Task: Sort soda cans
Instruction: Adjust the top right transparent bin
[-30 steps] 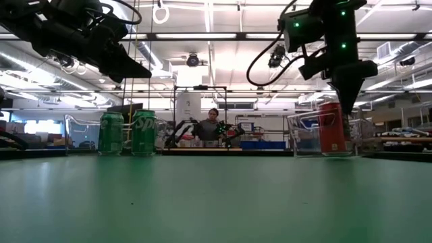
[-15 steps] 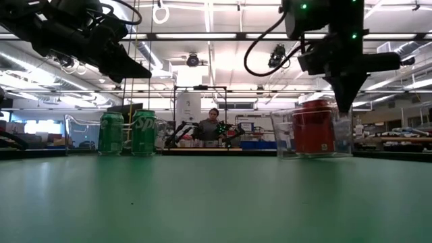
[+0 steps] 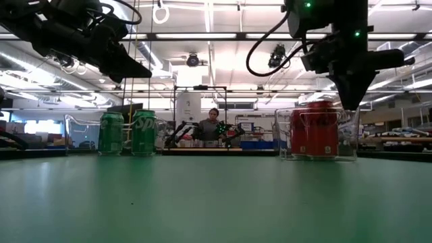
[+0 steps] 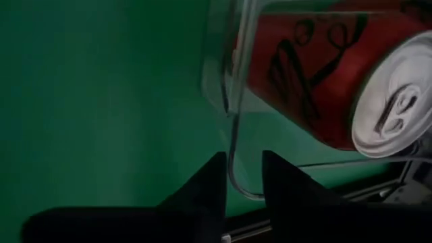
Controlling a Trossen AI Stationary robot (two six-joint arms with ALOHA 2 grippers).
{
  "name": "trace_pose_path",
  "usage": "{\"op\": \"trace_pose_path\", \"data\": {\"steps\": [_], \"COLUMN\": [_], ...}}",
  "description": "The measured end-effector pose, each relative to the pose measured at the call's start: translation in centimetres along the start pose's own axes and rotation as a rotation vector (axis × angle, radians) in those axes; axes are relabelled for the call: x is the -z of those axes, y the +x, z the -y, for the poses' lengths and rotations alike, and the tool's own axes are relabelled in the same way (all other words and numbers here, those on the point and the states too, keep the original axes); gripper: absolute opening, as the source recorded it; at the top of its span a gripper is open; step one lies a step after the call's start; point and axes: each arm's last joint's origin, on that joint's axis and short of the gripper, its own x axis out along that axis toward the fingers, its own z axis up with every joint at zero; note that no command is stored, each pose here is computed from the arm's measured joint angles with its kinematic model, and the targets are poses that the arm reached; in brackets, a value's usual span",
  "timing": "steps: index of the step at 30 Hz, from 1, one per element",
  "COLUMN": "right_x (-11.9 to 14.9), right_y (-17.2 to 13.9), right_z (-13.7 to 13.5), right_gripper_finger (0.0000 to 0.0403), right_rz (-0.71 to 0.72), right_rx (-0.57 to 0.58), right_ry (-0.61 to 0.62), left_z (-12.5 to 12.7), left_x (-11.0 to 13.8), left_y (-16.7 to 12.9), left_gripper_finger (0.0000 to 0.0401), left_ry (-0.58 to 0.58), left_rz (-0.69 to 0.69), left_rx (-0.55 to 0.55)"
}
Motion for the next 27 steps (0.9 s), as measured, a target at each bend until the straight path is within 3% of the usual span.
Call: {"op": "trace_pose_path", "data": {"steps": [9,15,20,24,27], "right_x": [0.1,-1.6,-5.2,-8.3,-10.7], "right_y": [-1.4,-5.8,-5.8,-3.6,-2.7], "right_z": [0.4,1.5,2.2,2.9,3.6], "right_gripper_finger": [0.0152,0.0156,0.0103,0.0022,0.0011], "right_rz": [0.024,0.284,0.475,0.434,0.401], "right_rx": [-0.019,-0.071,-0.145,-0.14,-0.114], "right_ry": [0.105,0.277,0.48,0.485,0.453], "left_z": [0.0,0.0,0.0,0.0,0.0], "left_x": [0.0,0.0,0.0,-0.1,0.0], "left_y": [0.0,0.0,0.0,0.0,0.0], "left_gripper_finger": [0.0021,0.0021,0.0021,0.0021,0.0021], "left_ry": [-0.005,-0.005,-0.004,-0.004,-0.004], "left_rz": [0.0,0.0,0.004,0.01,0.002], "left_rx": [0.002,0.003,-0.003,-0.01,-0.01]}}
